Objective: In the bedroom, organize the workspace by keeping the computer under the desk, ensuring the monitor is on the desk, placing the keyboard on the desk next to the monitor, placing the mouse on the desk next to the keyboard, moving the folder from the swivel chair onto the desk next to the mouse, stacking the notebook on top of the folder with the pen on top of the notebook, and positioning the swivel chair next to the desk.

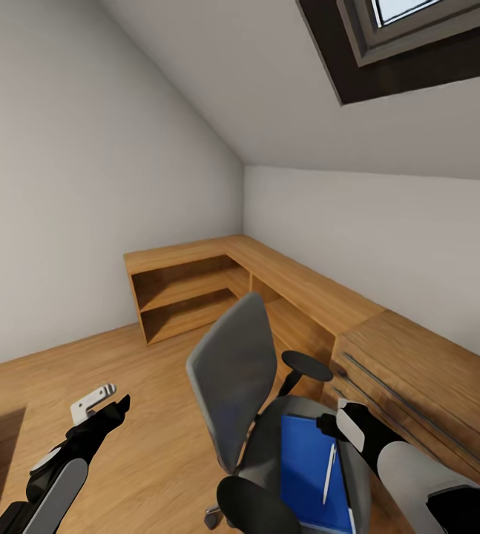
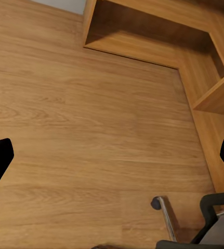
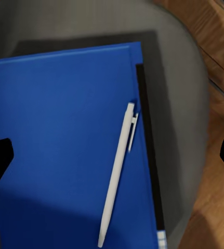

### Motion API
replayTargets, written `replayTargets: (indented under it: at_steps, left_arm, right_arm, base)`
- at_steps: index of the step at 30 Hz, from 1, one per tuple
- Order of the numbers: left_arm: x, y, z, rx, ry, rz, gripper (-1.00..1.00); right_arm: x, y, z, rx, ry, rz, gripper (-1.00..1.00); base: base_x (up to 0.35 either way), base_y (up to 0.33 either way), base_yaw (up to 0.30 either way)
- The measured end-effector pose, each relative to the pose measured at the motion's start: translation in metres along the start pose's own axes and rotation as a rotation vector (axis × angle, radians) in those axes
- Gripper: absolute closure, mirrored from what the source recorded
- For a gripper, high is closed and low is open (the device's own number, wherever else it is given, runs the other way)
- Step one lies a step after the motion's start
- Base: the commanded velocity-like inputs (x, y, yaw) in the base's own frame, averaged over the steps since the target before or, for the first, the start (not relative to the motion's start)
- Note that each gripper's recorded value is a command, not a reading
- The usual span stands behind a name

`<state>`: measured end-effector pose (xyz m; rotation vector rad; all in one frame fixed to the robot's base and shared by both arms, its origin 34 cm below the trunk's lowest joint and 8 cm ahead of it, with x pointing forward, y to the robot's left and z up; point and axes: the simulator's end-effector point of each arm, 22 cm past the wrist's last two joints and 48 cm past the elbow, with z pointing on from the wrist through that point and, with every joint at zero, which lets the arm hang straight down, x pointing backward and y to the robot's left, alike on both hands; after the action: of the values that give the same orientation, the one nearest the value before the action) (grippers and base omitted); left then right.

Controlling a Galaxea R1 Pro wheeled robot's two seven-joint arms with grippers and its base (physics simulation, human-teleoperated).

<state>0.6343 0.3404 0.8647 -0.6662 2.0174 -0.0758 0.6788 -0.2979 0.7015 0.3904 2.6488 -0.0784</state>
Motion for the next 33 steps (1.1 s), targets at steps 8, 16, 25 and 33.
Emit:
replayTargets:
  at_steps: [8, 16, 25, 33]
  left_arm:
    - [0.004, -0.010, -0.001, 0.033, 0.010, 0.016, -1.00]
    - [0.033, -0.014, -0.006, 0.073, 0.101, 0.021, -1.00]
    - [0.049, -0.009, 0.000, 0.080, 0.123, 0.012, -1.00]
    - [0.059, -0.005, 0.007, 0.079, 0.123, 0.012, -1.00]
  right_arm:
    - [0.002, -0.001, 0.011, 0.002, -0.010, 0.003, -1.00]
    - [0.007, -0.001, 0.022, 0.002, -0.010, 0.003, -1.00]
    - [0.014, -0.002, 0.034, 0.003, -0.010, 0.003, -1.00]
    - [0.019, -0.001, 0.046, 0.000, -0.011, 0.003, -1.00]
  base:
    - [0.000, 0.000, 0.000]
    - [0.000, 0.000, 0.000]
    - [0.000, 0.000, 0.000]
    - [0.000, 0.000, 0.000]
